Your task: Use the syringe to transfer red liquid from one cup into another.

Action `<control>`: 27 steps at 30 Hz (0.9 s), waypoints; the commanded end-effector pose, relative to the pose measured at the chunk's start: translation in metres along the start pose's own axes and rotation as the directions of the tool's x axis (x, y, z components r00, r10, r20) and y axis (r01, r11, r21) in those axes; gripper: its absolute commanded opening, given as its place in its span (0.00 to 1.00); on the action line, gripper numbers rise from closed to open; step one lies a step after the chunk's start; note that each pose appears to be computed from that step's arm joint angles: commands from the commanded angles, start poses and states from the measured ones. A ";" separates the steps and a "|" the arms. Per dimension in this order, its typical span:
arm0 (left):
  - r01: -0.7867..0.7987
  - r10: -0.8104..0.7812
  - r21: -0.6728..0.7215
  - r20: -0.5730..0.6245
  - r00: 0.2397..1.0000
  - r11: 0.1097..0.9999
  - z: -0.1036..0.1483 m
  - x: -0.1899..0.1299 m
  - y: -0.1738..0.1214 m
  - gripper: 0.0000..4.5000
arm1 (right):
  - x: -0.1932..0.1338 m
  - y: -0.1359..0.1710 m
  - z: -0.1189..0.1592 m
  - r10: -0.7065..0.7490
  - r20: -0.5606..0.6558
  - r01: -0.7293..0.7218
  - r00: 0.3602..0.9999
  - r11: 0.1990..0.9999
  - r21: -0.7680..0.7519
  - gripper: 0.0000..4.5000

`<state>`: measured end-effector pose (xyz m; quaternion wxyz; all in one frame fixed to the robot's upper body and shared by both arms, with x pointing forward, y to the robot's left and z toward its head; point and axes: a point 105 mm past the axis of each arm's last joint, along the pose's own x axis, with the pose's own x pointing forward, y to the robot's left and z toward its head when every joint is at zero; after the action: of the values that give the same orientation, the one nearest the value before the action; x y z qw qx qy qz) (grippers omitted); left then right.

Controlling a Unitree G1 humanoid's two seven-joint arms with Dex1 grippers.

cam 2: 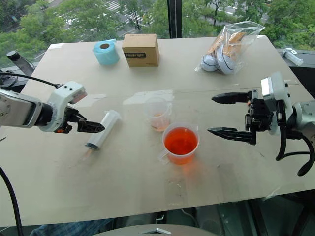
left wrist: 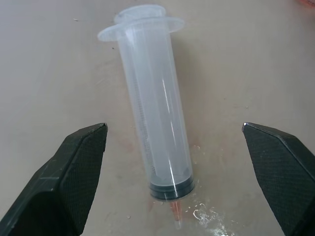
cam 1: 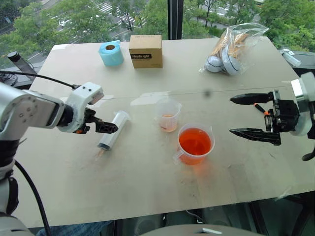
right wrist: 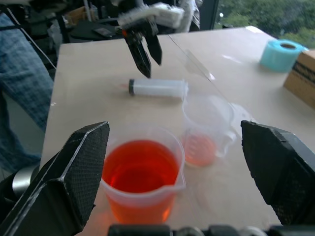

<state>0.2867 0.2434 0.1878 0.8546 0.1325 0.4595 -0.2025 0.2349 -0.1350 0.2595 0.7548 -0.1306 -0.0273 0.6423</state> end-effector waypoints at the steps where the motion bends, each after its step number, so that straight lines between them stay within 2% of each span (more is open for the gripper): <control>1: 0.009 -0.009 0.023 -0.019 1.000 1.000 0.006 -0.003 -0.002 1.00 | 0.010 0.010 0.010 0.045 -0.032 -0.047 0.998 0.998 -0.049 1.00; 4: 0.026 -0.025 0.017 -0.038 0.999 1.000 0.008 -0.004 -0.002 1.00 | 0.011 0.017 0.004 0.075 -0.113 -0.084 0.991 0.993 -0.083 1.00; 10: -0.045 0.046 0.011 -0.101 0.994 0.999 0.010 0.005 0.014 1.00 | 0.018 0.019 0.015 0.058 -0.045 -0.062 0.997 0.994 -0.094 1.00; 18: -0.133 0.136 0.041 -0.100 0.986 0.990 0.028 0.023 0.031 1.00 | 0.021 0.019 0.013 0.036 -0.029 -0.039 0.999 0.995 -0.092 1.00; 23: -0.114 0.119 0.041 -0.120 0.986 0.993 0.036 0.033 0.029 1.00 | 0.022 0.019 0.011 0.027 -0.024 -0.029 0.999 0.996 -0.087 1.00; 27: -0.094 0.103 0.060 -0.158 0.982 0.994 0.032 0.040 0.026 1.00 | 0.022 0.019 0.012 0.021 -0.023 -0.023 1.000 0.996 -0.086 1.00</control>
<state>0.3388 0.2422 0.1635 0.8145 0.1783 0.5270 -0.1647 0.2240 -0.1104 0.2560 0.7459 -0.1611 -0.0257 0.6458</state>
